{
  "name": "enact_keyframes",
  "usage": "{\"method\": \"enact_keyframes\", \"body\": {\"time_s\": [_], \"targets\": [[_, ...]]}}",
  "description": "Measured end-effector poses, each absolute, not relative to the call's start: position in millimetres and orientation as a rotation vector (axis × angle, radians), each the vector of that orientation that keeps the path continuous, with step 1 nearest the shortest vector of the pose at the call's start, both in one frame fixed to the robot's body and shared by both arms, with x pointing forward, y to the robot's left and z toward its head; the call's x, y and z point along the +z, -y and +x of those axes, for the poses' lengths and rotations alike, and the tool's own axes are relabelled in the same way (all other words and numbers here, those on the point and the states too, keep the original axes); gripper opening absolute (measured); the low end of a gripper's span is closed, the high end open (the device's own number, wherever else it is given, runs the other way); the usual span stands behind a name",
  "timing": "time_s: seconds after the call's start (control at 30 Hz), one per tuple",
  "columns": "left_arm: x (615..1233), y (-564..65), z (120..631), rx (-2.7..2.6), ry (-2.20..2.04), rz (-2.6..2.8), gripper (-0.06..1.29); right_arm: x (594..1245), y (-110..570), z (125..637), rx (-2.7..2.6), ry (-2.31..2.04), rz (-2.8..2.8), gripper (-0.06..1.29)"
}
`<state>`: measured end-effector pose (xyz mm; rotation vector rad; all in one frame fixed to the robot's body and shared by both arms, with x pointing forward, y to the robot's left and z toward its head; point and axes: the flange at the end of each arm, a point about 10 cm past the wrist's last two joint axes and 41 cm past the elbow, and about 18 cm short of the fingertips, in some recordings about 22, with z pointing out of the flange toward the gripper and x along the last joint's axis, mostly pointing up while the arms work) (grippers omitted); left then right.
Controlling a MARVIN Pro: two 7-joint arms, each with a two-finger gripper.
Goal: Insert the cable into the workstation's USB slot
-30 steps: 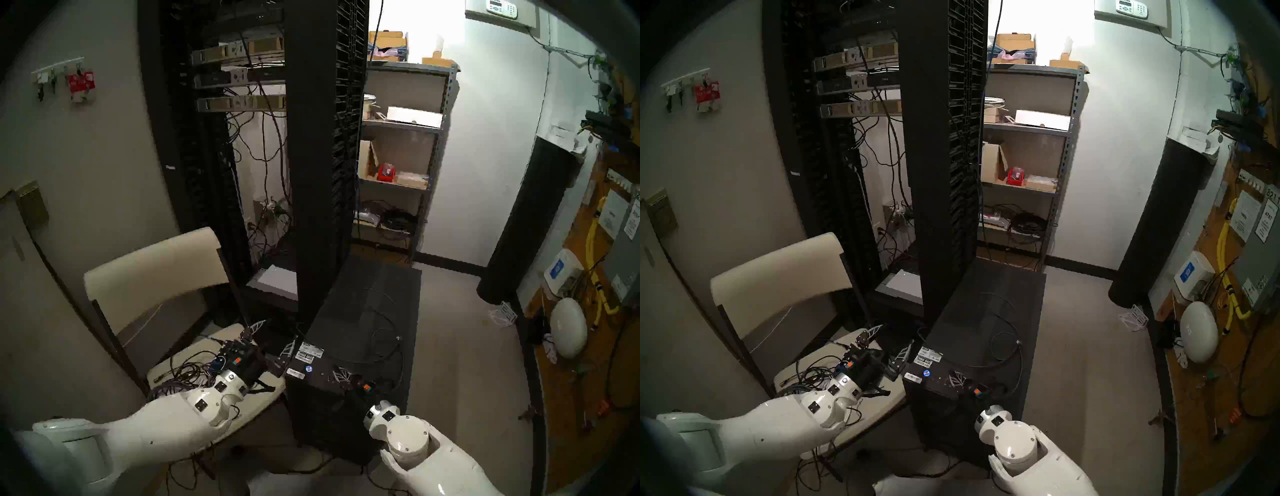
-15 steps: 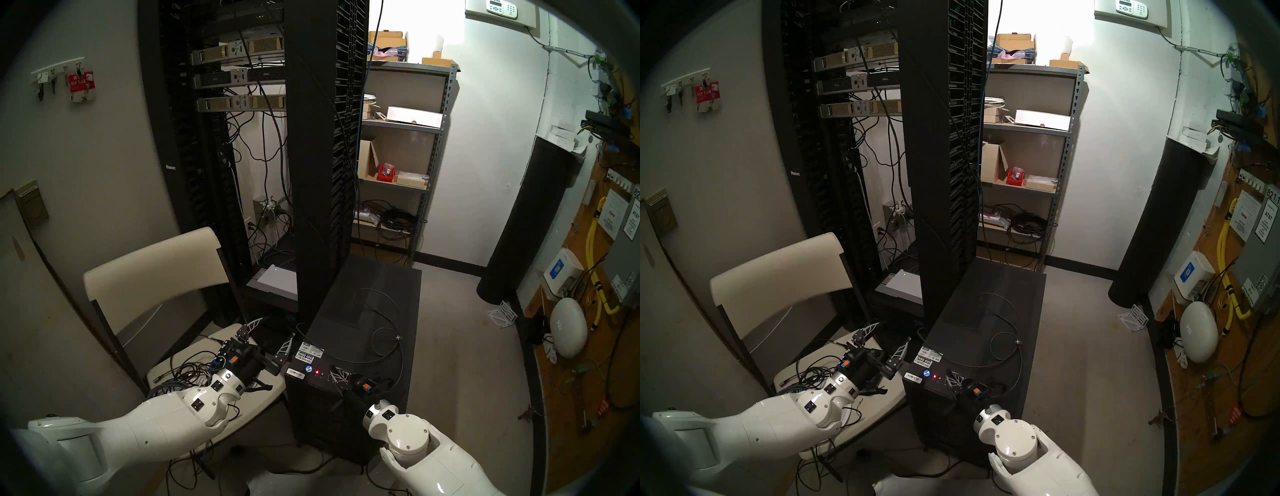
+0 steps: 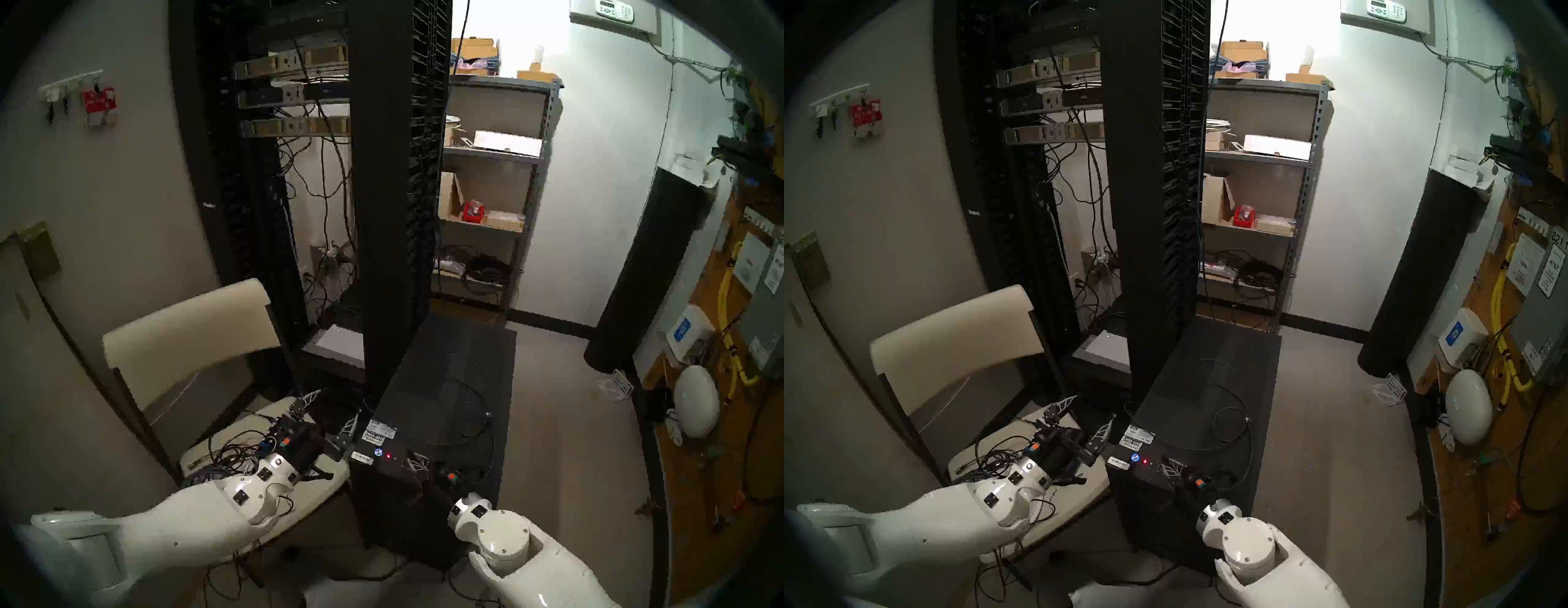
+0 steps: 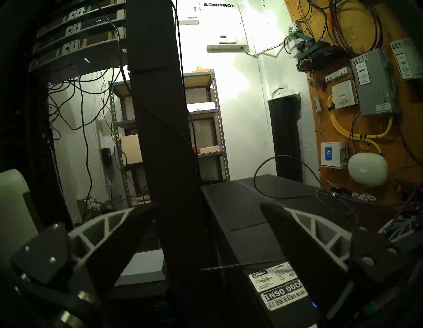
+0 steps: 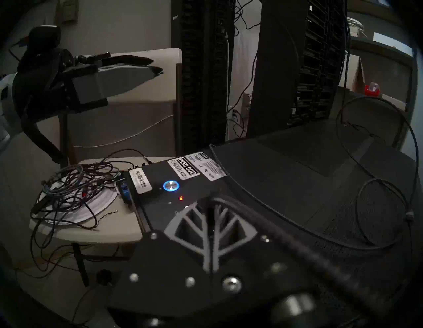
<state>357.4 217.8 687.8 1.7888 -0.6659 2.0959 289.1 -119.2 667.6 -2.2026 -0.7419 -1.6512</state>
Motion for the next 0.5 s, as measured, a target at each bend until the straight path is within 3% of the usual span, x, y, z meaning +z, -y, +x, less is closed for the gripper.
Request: {"method": "enact_keyframes", "body": {"time_s": [0.5], "targets": [[684, -217, 347, 2.076, 0.667, 1.786, 1.24, 663, 134, 275, -1.708, 0.675, -2.166, -0.03]]}}
